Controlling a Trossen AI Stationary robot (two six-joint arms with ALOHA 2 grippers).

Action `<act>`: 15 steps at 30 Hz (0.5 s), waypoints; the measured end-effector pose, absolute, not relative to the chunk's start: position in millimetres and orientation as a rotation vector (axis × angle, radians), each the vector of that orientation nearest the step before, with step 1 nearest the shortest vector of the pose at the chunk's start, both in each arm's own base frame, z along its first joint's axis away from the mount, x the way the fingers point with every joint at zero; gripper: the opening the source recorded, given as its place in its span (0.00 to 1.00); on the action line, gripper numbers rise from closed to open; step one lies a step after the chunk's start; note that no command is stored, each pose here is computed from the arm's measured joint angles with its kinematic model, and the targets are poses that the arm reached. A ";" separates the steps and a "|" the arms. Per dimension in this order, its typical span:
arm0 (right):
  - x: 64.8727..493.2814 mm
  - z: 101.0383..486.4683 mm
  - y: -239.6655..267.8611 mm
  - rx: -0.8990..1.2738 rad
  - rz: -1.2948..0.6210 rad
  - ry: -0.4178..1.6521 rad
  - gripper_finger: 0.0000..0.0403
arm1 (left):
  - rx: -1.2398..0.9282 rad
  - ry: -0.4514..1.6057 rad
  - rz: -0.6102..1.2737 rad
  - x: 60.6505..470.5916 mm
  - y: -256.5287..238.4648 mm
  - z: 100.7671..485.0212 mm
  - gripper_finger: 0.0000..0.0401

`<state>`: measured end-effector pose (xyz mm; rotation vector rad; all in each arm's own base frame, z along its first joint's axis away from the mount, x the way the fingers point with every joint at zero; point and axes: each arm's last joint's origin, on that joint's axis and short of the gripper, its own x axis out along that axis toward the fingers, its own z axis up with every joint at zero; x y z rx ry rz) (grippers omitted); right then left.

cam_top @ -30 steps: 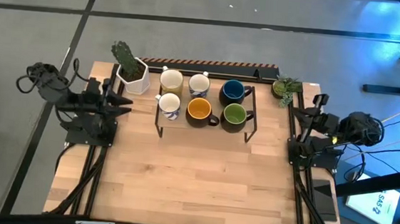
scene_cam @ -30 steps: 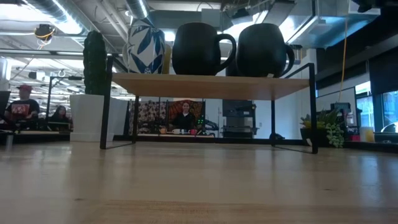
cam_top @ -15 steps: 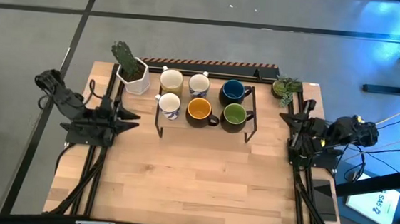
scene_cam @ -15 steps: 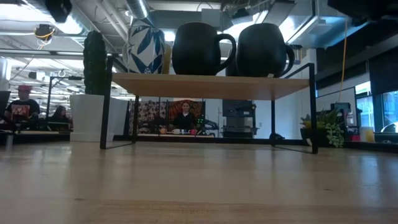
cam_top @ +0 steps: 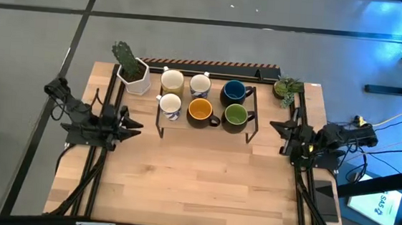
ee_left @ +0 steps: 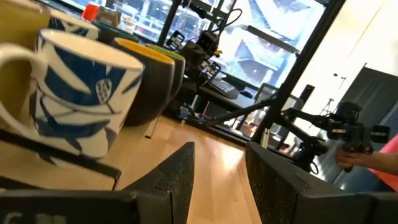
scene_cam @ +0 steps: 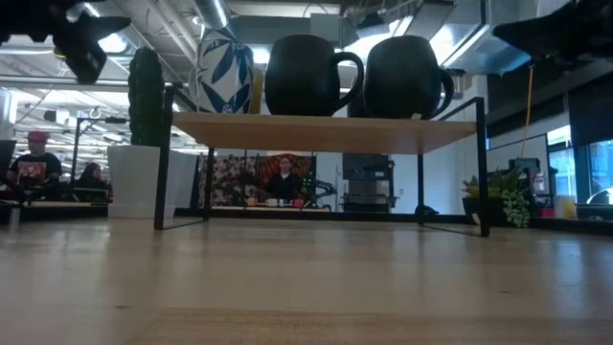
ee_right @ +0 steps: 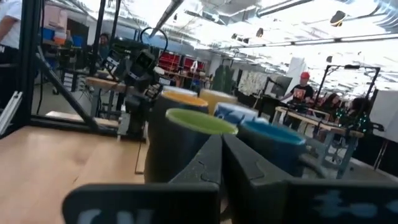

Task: Place coffee mugs
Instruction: Return to Home Position

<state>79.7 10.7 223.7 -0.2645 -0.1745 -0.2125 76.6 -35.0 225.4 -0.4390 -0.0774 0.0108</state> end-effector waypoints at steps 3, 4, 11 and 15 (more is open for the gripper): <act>83.2 214.4 11.7 -0.249 -0.213 -0.170 0.00 | -0.445 -0.083 0.000 75.3 -34.3 215.0 0.34; 84.4 211.1 12.1 -0.246 -0.214 -0.175 0.00 | -0.448 -0.085 0.000 75.0 -34.0 211.6 0.34; 88.5 198.7 13.3 -0.213 -0.227 -0.256 0.00 | -0.431 -0.060 0.004 77.7 -36.0 196.2 0.34; 88.9 196.6 13.1 -0.214 -0.241 -0.246 0.00 | -0.437 -0.046 0.012 80.4 -37.9 184.6 0.34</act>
